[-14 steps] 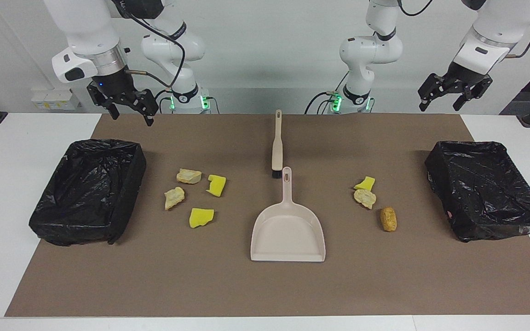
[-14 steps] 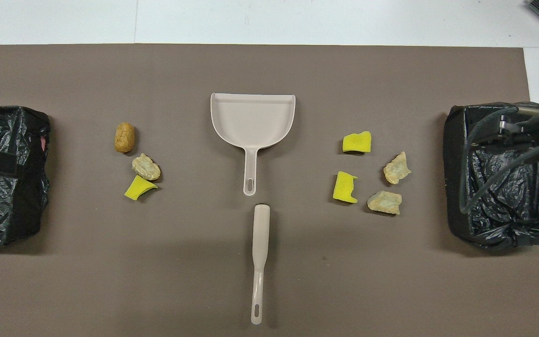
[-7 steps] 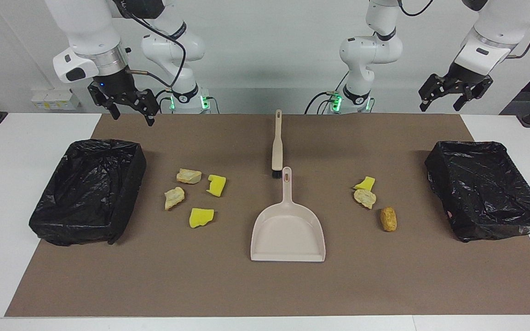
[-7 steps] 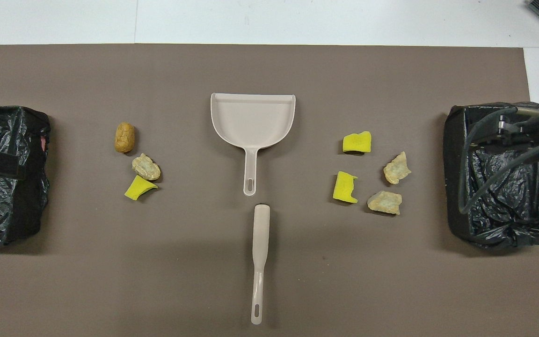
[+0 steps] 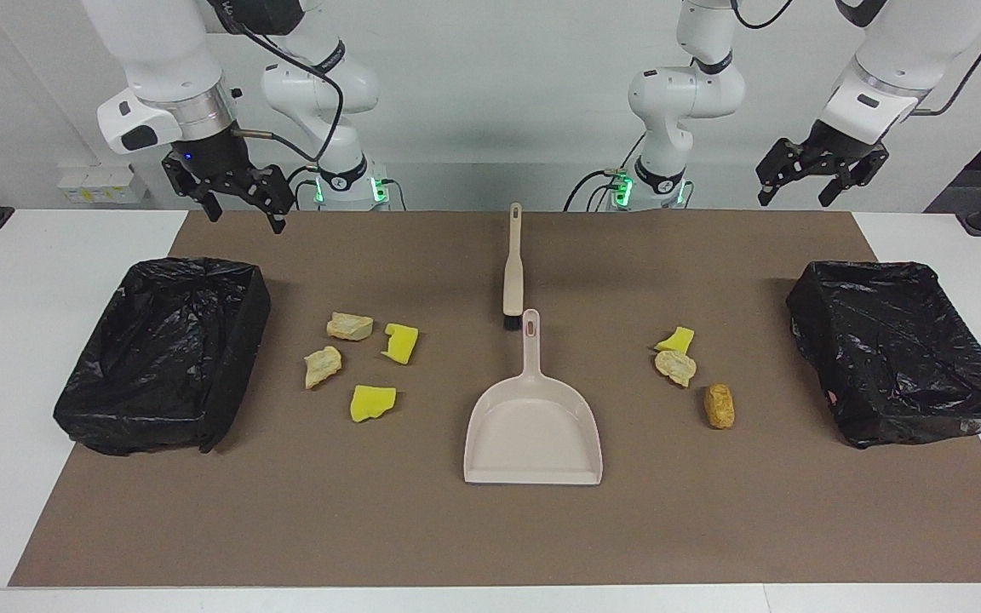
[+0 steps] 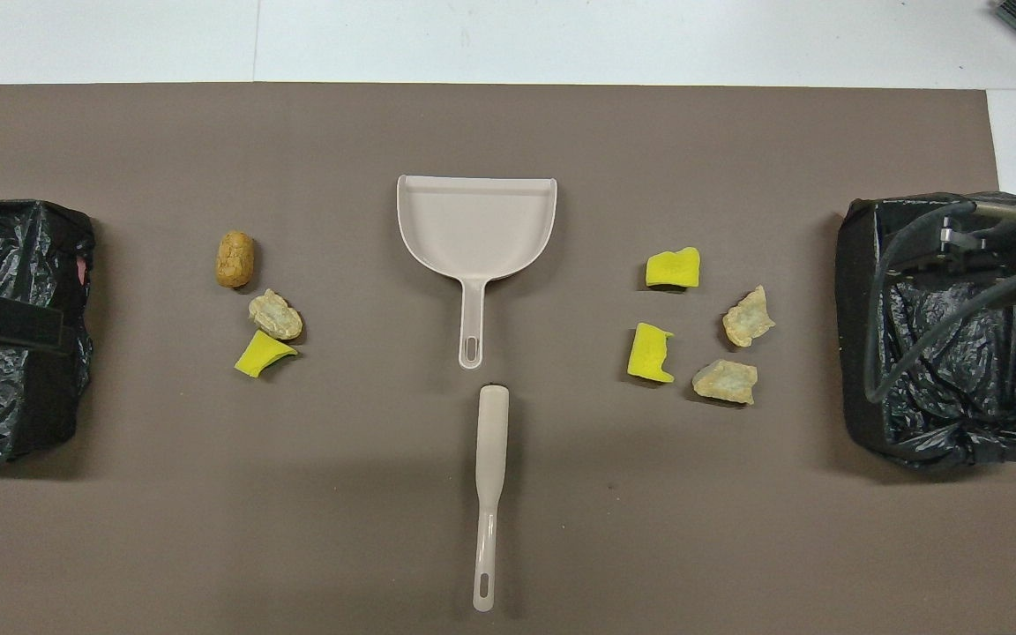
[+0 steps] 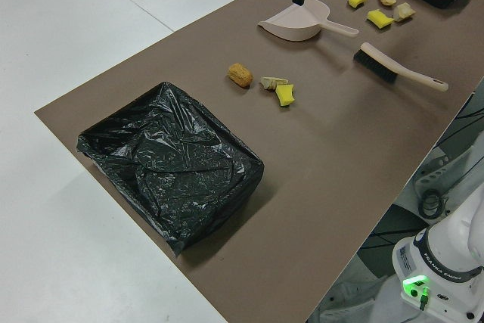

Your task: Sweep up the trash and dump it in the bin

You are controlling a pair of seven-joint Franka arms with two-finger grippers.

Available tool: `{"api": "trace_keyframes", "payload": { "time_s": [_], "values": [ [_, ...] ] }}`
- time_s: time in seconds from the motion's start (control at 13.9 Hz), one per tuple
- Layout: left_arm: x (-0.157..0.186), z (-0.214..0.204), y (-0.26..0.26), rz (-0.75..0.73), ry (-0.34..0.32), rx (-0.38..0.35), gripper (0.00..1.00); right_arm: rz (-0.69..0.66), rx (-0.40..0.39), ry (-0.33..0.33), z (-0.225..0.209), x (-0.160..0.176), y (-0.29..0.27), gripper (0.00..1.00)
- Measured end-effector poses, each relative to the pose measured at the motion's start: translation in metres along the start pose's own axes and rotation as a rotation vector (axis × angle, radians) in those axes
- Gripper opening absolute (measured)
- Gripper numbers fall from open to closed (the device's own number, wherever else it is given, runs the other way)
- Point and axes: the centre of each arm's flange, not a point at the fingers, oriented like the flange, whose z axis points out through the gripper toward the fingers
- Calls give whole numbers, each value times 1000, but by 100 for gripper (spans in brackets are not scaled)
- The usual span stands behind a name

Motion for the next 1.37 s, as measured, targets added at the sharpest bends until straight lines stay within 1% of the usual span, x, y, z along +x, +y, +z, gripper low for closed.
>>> {"api": "trace_keyframes", "payload": {
  "time_s": [0.14,0.36,0.43,0.58,0.72,0.93,1.22,1.37],
  "values": [
    [-7,12,13,25,-26,-3,100,0,0,-1,0,0,0,100],
    [-37,38,59,114,-82,8,100,-3,6,17,-1,1,-2,100],
    [-50,47,76,130,-89,15,100,-9,9,25,-2,2,-6,100],
    [-72,66,116,111,-79,27,100,-33,15,43,0,2,-20,100],
    [-89,87,165,84,-55,19,100,-75,25,64,10,4,-50,100],
    [-120,128,235,69,-29,-10,100,-96,43,82,42,14,-107,100],
    [-165,189,297,67,12,-33,100,-108,75,95,101,22,-197,100],
    [-185,237,322,69,1,-22,100,-95,91,97,127,16,-245,100]
  ]
}}
